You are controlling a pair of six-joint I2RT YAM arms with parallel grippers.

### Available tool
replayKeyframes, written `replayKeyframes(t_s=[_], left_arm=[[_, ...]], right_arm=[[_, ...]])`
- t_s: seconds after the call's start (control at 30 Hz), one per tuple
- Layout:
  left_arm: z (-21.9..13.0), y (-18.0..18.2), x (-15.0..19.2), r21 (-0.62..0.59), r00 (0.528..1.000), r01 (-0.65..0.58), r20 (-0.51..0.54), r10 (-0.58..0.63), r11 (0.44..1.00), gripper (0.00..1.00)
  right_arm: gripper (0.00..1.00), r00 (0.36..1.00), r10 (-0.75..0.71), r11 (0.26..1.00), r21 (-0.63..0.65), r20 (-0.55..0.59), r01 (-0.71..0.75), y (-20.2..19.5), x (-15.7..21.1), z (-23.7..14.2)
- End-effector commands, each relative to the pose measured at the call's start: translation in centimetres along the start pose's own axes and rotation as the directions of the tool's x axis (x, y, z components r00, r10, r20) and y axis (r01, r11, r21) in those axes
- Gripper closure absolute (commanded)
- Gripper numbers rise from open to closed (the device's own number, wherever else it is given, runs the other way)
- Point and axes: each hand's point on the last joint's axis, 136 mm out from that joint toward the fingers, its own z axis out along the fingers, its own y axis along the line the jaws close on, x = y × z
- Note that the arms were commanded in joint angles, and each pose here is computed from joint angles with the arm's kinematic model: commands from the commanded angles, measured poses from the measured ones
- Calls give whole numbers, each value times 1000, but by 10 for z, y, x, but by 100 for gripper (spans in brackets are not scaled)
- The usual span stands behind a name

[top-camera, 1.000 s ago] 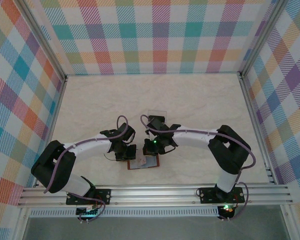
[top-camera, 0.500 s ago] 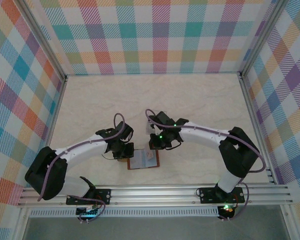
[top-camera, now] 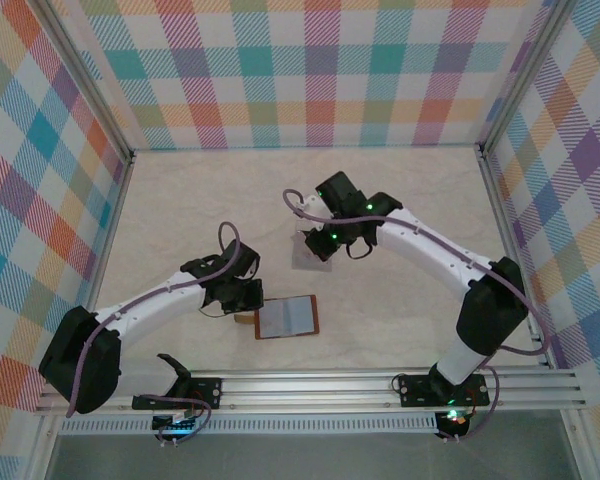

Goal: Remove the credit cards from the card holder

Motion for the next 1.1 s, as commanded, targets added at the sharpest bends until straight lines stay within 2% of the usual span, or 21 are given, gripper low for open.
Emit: replayKeyframes(t_s=[0.0,0.17,0.37,1.07], left_arm=[[-1,15,8,-30,1000,7,-18,-7,1000,89],[0,21,9,-35,1000,18,-20,-19,999,89],[-1,27,11,-35,999,35,-20,-36,999,89],[3,35,9,-55,997,59,-38,-61,997,89]], right_arm=[[100,949,-299,954,-35,-101,297,-12,13,1],[100,878,-459,888,-99,-138,449,-21,11,5],[100,831,-522,853,-137,-193,504,-40,7,16],[100,780,-580,814,-173,-233,554,-81,-11,42]])
